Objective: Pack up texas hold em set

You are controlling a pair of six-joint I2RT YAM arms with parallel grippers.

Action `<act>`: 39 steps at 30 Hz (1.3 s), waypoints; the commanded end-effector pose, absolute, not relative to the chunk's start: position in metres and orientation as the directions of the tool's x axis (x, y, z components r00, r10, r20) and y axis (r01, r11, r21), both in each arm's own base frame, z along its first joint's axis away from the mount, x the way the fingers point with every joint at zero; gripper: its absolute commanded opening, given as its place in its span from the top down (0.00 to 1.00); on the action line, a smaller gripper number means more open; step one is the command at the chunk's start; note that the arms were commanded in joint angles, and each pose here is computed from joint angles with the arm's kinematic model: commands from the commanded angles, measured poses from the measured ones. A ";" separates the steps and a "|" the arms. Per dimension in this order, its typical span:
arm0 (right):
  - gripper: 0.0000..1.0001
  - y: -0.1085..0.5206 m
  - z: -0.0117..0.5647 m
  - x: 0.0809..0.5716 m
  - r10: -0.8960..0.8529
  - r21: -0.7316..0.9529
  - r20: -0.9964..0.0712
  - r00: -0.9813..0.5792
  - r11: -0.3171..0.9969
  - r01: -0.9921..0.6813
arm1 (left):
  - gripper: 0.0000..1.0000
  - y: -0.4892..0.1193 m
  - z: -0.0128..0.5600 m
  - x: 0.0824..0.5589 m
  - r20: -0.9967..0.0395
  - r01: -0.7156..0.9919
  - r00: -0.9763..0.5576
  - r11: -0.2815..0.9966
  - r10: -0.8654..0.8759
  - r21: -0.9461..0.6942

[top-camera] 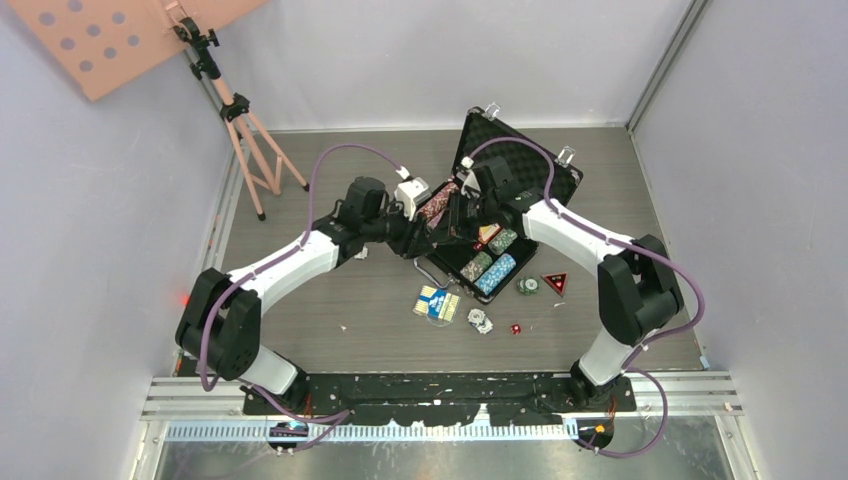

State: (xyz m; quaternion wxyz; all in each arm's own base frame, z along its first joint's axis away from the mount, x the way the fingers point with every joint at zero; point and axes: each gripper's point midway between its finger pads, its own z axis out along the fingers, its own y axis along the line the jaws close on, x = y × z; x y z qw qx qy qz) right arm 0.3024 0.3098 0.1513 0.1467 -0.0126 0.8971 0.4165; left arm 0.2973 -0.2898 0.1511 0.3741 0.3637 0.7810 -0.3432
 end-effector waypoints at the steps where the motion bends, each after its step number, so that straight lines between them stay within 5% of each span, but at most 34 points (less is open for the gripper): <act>1: 0.88 0.324 0.168 0.308 0.093 0.784 -0.294 -0.951 0.593 -0.184 | 0.72 -0.302 0.184 0.305 -0.895 0.858 -0.368 0.463 0.254 -0.221; 3: 0.97 0.325 0.168 0.310 0.093 0.783 -0.299 -0.950 0.592 -0.189 | 0.67 -0.302 0.184 0.307 -0.895 0.853 -0.372 0.470 0.246 -0.226; 7: 0.99 0.320 0.164 0.320 0.093 0.740 -0.347 -0.933 0.639 -0.211 | 0.19 -0.298 0.183 0.314 -0.893 0.806 -0.407 0.536 0.193 -0.251; 8: 0.99 0.316 0.161 0.328 0.086 0.702 -0.380 -0.921 0.675 -0.227 | 0.14 -0.297 0.184 0.315 -0.895 0.799 -0.409 0.543 0.176 -0.258; 23: 0.99 0.330 0.144 0.400 -0.139 0.362 -0.696 -0.705 0.780 -0.511 | 0.17 -0.202 0.169 0.336 -0.870 0.441 -0.483 0.831 -0.099 -0.339; 39: 0.99 0.339 0.103 0.422 -0.368 0.010 -0.670 -0.645 0.864 -0.503 | 0.07 -0.109 0.133 0.330 -0.906 0.060 -0.405 0.985 -0.126 -0.164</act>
